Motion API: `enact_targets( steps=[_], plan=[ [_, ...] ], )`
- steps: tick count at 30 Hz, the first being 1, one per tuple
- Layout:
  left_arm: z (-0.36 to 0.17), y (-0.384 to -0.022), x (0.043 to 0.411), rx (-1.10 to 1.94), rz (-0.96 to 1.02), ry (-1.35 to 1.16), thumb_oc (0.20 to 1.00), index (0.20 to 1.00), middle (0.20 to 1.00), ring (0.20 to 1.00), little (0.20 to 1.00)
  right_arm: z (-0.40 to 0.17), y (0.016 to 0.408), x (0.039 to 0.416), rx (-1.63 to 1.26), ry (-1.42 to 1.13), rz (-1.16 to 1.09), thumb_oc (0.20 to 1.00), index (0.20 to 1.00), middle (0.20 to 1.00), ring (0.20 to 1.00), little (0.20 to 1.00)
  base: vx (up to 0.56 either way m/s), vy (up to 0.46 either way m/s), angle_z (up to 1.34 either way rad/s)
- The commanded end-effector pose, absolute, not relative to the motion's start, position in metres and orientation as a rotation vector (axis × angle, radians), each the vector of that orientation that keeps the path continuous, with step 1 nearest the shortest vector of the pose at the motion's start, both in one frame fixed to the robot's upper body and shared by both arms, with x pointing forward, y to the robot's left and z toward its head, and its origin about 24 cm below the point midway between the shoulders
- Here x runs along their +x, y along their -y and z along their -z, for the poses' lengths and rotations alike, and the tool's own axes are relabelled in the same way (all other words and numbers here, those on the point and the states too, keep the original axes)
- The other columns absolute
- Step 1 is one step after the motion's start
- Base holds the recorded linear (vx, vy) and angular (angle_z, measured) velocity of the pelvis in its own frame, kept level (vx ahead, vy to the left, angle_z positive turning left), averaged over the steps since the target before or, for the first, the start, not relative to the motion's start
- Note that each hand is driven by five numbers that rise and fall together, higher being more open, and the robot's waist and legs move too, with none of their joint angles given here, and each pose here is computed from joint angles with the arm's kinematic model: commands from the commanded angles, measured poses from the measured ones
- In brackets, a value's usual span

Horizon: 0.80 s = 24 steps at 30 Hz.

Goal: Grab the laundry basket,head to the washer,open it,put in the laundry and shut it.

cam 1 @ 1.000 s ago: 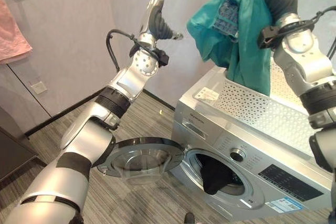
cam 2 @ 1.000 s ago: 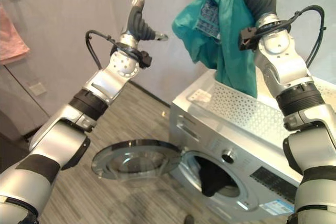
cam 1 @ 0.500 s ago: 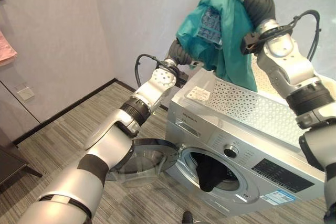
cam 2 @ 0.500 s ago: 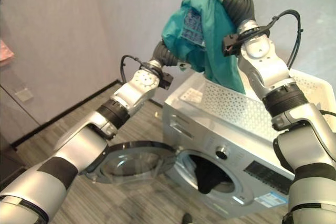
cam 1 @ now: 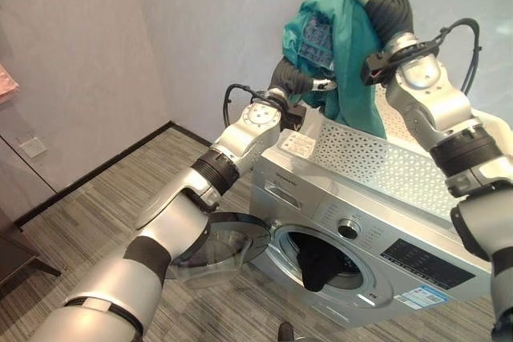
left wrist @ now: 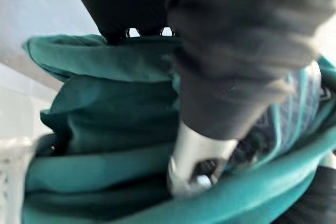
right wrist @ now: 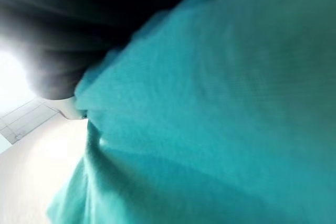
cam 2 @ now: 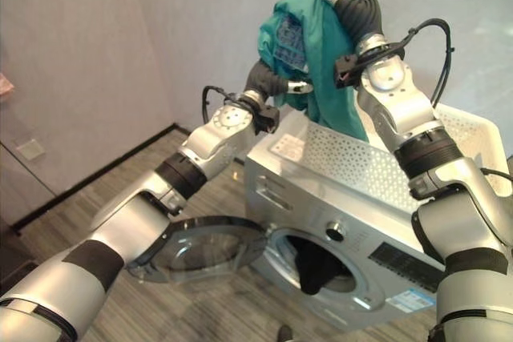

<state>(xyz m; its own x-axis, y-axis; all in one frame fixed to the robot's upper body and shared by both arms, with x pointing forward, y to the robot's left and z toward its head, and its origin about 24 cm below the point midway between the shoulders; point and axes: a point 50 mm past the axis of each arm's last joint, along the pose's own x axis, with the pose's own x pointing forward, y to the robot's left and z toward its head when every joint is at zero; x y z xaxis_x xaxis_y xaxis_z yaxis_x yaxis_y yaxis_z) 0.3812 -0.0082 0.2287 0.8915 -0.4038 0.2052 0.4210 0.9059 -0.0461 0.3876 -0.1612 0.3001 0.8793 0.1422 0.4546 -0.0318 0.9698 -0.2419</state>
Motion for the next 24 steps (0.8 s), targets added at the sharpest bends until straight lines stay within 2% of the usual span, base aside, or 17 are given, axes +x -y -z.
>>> enact_targets(
  steps=[1, 6, 7, 8, 9, 10, 16, 17, 19, 23, 24],
  plan=[
    [-0.268, 0.033, 0.369, -0.104, 0.515, 0.358, 0.2, 0.2, 0.2, 0.2, 0.2, -0.336, 0.164, 0.383, -0.208, 0.628, -0.044, 0.2, 0.2, 0.2, 0.2, 0.2, 0.0, -0.003, -0.12],
    [-0.27, 0.03, 0.368, -0.058, 0.502, 0.399, 0.2, 0.2, 0.2, 0.2, 0.2, -0.329, 0.165, 0.383, -0.225, 0.614, -0.055, 0.2, 0.2, 0.2, 0.2, 0.2, 0.0, 0.0, -0.02],
    [-0.27, 0.021, 0.368, -0.052, 0.482, 0.432, 0.2, 0.2, 0.2, 0.2, 0.2, -0.319, 0.17, 0.381, -0.213, 0.605, -0.056, 0.235, 0.235, 0.235, 0.235, 0.235, 0.0, 0.0, 0.0],
    [-0.269, 0.02, 0.369, -0.057, 0.471, 0.434, 0.2, 0.2, 0.2, 0.2, 0.2, -0.317, 0.171, 0.381, -0.213, 0.606, -0.054, 0.438, 0.438, 0.438, 0.438, 0.438, 0.0, 0.0, 0.0],
    [-0.269, 0.02, 0.369, -0.057, 0.472, 0.433, 0.2, 0.2, 0.2, 0.2, 0.2, -0.317, 0.171, 0.38, -0.213, 0.606, -0.054, 0.551, 0.551, 0.551, 0.551, 0.551, 0.0, 0.0, 0.0],
    [-0.269, 0.018, 0.37, -0.055, 0.454, 0.436, 0.2, 0.2, 0.2, 0.2, 0.2, -0.316, 0.171, 0.379, -0.225, 0.611, -0.051, 1.0, 1.0, 1.0, 1.0, 1.0, 0.0, 0.0, 0.0],
    [-0.289, -0.002, 0.372, -0.041, 0.37, 0.541, 0.2, 0.2, 0.2, 0.2, 0.2, -0.316, 0.184, 0.365, -0.284, 0.701, 0.019, 1.0, 1.0, 1.0, 1.0, 1.0, 0.0, 0.0, 0.0],
    [-0.305, -0.013, 0.369, -0.045, 0.339, 0.614, 0.2, 0.2, 0.2, 0.2, 0.2, -0.314, 0.196, 0.355, -0.339, 0.747, 0.094, 1.0, 1.0, 1.0, 1.0, 1.0, 0.0, 0.0, 0.0],
    [-0.304, -0.012, 0.369, -0.043, 0.341, 0.613, 0.2, 0.2, 0.2, 0.2, 0.2, -0.313, 0.196, 0.354, -0.339, 0.745, 0.097, 1.0, 1.0, 1.0, 1.0, 1.0, 0.0, 0.0, 0.0],
    [-0.348, -0.043, 0.353, -0.1, 0.271, 0.814, 0.2, 0.2, 0.2, 0.2, 0.2, -0.302, 0.246, 0.328, -0.473, 0.783, 0.33, 1.0, 1.0, 1.0, 1.0, 1.0, 0.03, 0.02, -0.02],
    [-0.36, -0.056, 0.347, -0.117, 0.244, 0.878, 0.2, 0.2, 0.2, 0.2, 0.2, -0.295, 0.269, 0.316, -0.508, 0.773, 0.426, 1.0, 1.0, 1.0, 1.0, 1.0, 0.04, 0.036, -0.08]
  ],
)
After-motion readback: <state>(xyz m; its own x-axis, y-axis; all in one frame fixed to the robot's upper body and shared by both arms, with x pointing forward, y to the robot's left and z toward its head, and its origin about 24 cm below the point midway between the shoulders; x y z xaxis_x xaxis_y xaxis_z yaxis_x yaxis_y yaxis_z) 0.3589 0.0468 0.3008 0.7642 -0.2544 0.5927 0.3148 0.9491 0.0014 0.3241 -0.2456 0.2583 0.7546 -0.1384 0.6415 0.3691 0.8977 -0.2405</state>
